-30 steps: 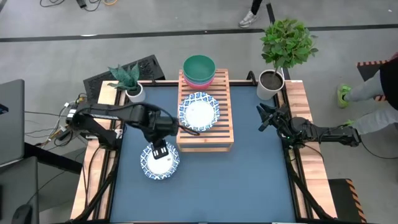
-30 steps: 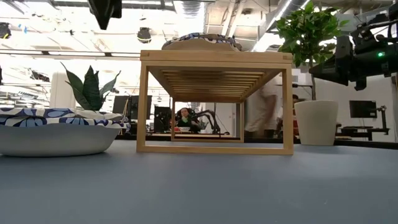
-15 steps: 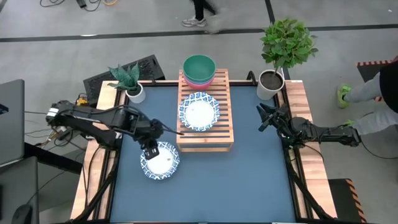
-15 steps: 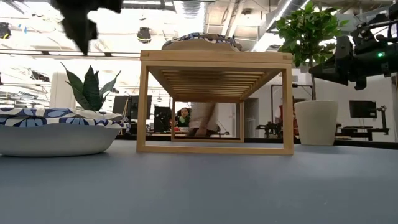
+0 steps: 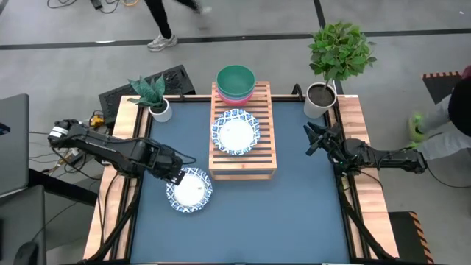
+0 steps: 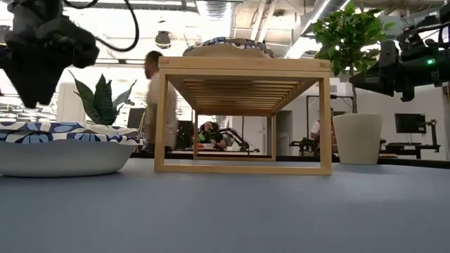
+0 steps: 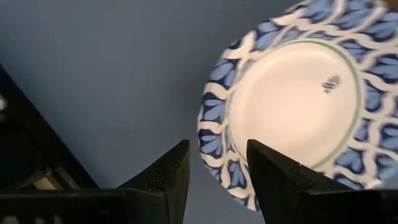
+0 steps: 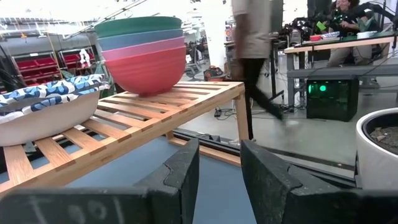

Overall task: Place and stack bowls onto a shelf
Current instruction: Stack the white patterned bowl on the white patterned bowl

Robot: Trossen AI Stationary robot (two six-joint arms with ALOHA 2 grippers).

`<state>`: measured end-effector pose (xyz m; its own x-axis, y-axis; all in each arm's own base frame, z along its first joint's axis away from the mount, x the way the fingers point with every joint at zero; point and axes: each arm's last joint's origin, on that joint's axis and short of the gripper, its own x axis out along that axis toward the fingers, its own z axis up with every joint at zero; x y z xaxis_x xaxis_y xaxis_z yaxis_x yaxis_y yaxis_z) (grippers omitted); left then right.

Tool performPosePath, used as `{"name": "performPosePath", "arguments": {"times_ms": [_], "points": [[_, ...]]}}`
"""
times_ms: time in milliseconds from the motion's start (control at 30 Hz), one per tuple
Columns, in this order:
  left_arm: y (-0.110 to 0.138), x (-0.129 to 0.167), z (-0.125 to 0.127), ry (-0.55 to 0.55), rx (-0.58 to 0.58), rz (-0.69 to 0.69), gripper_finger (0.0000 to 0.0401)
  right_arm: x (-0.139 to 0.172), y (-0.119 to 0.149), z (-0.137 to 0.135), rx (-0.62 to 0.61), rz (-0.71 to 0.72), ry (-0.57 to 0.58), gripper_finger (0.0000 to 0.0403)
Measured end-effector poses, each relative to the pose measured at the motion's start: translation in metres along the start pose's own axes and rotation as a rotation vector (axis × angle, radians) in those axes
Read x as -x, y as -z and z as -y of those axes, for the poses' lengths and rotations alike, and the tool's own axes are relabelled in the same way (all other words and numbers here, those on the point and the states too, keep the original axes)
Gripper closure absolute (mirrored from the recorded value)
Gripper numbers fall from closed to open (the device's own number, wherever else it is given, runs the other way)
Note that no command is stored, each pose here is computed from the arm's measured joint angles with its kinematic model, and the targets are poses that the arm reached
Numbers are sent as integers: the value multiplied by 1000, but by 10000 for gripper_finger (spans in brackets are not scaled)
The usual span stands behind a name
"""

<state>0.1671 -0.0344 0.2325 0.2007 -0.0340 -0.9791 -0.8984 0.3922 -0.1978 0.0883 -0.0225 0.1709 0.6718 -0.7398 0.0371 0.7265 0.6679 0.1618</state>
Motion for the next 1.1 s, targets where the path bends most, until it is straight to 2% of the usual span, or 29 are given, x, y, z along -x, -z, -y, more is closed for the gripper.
{"name": "performPosePath", "arguments": {"times_ms": [100,367,700,867,1100], "points": [[3,-6,-2,-20,17,2,259,0,0,0,-1,1,0,259],[5,-21,0,40,10,18,259,0,0,0,-8,1,0,259],[7,-29,-4,36,11,-6,259,0,0,0,-8,1,0,259],[8,-35,-2,84,25,-38,259,0,0,0,-9,1,0,259],[8,-35,-1,91,6,-39,259,0,0,0,-11,1,0,259]]}}
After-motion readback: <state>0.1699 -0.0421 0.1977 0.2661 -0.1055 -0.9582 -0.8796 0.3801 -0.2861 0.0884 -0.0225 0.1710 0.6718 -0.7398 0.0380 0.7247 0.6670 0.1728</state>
